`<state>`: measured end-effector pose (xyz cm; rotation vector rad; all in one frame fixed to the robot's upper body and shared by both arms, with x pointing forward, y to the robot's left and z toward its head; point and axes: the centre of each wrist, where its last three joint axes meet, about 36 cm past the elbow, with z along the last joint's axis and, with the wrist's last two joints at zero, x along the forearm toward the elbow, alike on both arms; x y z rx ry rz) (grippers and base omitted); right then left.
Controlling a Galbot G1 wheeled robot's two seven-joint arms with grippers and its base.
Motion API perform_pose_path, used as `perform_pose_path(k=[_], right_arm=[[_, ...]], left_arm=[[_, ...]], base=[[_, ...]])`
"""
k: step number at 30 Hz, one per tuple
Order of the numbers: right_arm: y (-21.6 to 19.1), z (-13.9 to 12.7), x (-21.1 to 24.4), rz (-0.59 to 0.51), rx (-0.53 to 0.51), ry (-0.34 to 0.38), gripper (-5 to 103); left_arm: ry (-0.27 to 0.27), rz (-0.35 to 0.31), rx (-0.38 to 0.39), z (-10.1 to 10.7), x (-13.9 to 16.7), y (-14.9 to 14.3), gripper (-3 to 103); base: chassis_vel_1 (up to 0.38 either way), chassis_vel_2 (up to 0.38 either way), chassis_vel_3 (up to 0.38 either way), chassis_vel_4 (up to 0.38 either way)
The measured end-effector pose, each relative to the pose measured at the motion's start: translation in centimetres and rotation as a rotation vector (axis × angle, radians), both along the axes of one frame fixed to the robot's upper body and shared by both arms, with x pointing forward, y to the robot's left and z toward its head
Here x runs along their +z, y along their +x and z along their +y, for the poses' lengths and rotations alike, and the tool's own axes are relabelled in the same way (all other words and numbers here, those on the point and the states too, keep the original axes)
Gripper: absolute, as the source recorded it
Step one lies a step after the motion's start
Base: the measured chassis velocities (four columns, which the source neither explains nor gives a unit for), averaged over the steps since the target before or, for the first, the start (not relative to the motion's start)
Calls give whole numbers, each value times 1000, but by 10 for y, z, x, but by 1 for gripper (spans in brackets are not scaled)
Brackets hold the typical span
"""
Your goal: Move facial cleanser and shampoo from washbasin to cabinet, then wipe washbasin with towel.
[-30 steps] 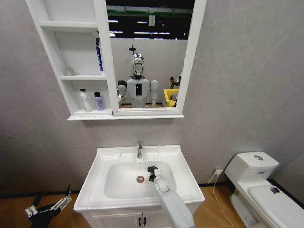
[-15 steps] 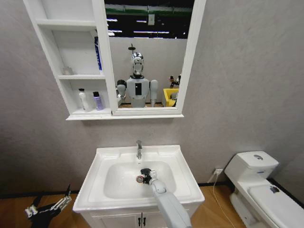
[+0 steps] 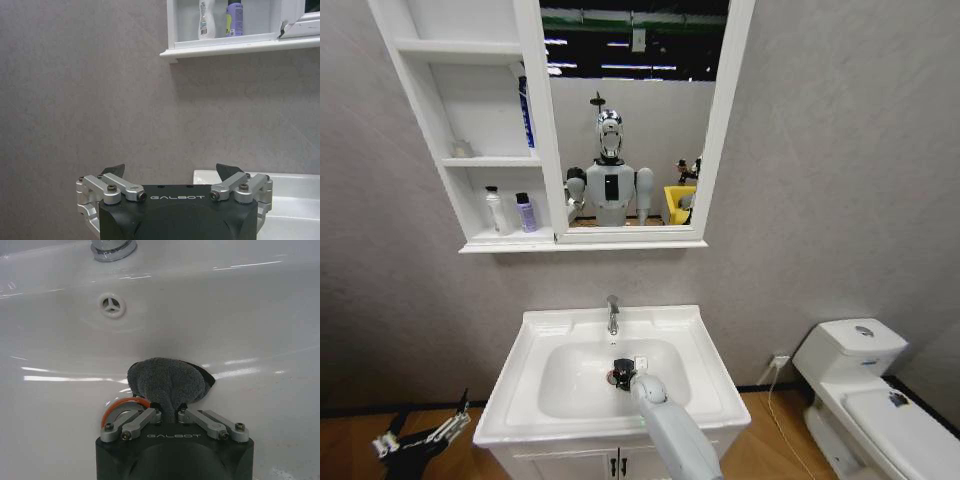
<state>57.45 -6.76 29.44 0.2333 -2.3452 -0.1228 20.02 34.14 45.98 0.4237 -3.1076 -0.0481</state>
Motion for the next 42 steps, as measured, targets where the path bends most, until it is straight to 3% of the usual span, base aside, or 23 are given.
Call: perform_pose_path(k=[12,21,27,34,42], right_arm=[[2,-2,-13,-29,39,-6,9],[-19,16,-13,-64,101,-21,9],[-19,16,-15,-85,131,35,9],[-16,11,-22,-77,133,58,9],[-16,6,-13,-57,62,44,9]], left_arm=[[0,0,0,0,0,0,100],[0,0,0,0,0,0,100],[0,0,0,0,0,0,100],[0,0,0,0,0,0,100],[0,0,0,0,0,0,100]], base=[[0,0,0,0],[0,0,0,0],[0,0,0,0],[0,0,0,0],[0,0,0,0]])
